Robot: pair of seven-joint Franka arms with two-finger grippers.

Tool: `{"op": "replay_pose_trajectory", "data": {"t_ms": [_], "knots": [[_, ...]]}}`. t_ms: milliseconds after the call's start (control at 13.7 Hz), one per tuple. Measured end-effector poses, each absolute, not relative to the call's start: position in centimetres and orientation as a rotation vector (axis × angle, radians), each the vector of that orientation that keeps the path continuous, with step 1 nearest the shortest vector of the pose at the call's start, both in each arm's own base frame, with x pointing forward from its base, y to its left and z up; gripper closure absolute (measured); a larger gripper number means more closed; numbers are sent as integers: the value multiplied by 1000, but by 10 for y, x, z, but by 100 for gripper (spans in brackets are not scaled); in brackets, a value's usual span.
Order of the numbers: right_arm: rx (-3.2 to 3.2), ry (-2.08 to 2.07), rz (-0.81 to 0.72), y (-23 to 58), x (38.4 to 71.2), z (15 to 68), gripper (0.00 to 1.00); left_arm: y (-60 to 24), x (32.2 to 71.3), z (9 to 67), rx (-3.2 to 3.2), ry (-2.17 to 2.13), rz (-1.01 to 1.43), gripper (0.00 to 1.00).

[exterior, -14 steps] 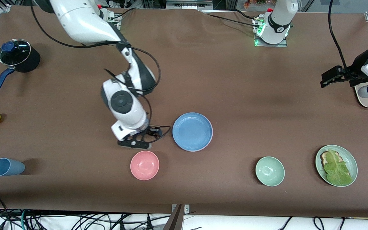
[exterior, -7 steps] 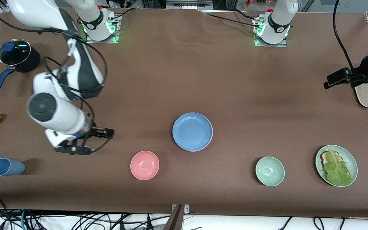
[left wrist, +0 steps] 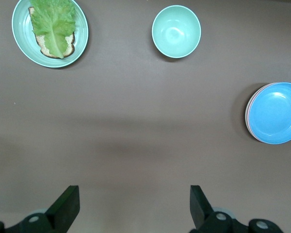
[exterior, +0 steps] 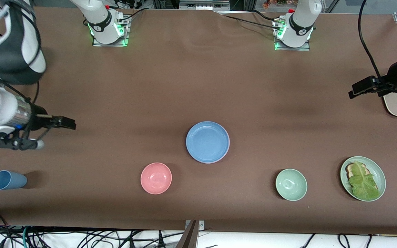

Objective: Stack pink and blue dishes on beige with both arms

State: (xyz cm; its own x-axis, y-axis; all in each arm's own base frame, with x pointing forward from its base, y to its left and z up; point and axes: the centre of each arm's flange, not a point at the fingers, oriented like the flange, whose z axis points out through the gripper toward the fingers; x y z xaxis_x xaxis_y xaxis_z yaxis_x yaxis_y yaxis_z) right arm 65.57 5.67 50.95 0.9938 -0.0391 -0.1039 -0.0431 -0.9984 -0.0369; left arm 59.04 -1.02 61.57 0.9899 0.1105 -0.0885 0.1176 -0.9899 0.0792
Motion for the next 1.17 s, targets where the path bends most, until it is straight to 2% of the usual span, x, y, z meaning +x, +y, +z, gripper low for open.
{"op": "replay_pose_trajectory", "data": {"t_ms": [584,1168], "knots": [[-3105,52,221,44,599,586,0,-9,590,615,3053,67,-124,0],[-3126,48,215,43,570,571,0,-5,591,614,3058,67,-128,0]]}}
